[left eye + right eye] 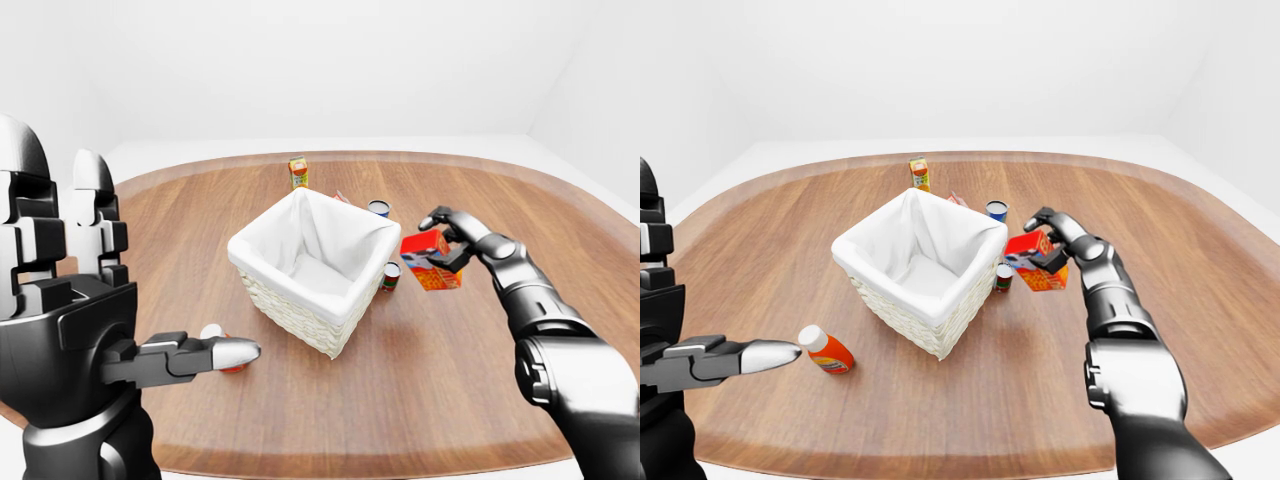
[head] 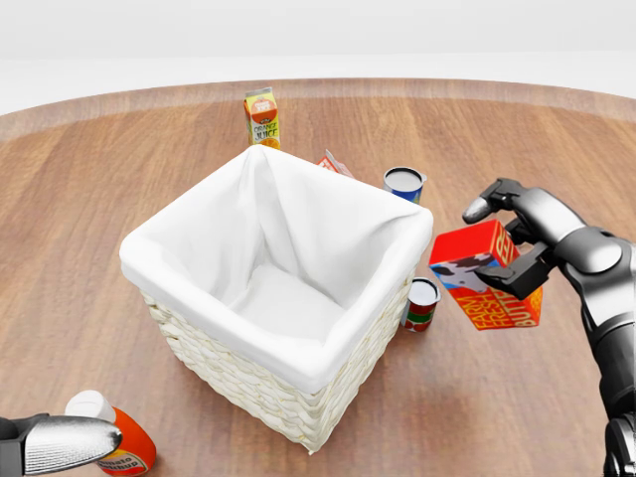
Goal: Pick up the butter and put it in the basket.
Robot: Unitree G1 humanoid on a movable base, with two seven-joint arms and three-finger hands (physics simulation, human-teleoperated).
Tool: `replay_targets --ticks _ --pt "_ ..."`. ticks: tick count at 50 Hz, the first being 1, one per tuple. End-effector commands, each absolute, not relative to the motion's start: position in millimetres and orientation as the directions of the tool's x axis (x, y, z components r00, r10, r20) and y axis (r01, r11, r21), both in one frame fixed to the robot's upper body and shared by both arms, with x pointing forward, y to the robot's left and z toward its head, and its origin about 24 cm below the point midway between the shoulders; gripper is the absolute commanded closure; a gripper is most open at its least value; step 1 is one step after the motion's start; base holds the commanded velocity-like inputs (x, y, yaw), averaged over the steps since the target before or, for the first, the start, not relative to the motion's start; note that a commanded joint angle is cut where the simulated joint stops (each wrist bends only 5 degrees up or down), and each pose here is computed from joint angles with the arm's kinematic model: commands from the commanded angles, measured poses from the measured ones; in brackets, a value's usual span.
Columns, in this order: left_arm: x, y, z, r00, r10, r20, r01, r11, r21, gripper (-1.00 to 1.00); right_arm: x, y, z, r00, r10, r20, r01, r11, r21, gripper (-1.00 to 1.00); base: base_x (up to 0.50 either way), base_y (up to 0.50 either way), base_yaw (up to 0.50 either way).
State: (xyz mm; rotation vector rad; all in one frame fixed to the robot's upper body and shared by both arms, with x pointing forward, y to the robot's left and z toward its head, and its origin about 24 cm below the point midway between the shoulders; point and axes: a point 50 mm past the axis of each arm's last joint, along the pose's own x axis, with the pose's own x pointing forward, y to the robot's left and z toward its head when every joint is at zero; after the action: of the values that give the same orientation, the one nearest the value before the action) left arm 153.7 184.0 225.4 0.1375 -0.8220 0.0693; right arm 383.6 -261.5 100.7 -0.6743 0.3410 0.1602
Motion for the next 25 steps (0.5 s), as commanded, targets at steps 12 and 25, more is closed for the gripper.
replay_targets --ticks 12,25 --pt "151.9 186.0 230.3 0.657 0.006 0.754 -0.122 0.988 0.099 -1.0 409.1 -250.6 204.6 0.993 0.099 -0.071 -0.122 0.804 -0.582 1.0 0.0 0.0 0.0" --pt "151.8 186.0 230.4 0.656 0.007 0.755 -0.123 0.987 0.098 -1.0 414.6 -233.3 234.8 0.988 0.154 0.019 -0.116 0.813 -0.571 1.0 0.0 0.0 0.0"
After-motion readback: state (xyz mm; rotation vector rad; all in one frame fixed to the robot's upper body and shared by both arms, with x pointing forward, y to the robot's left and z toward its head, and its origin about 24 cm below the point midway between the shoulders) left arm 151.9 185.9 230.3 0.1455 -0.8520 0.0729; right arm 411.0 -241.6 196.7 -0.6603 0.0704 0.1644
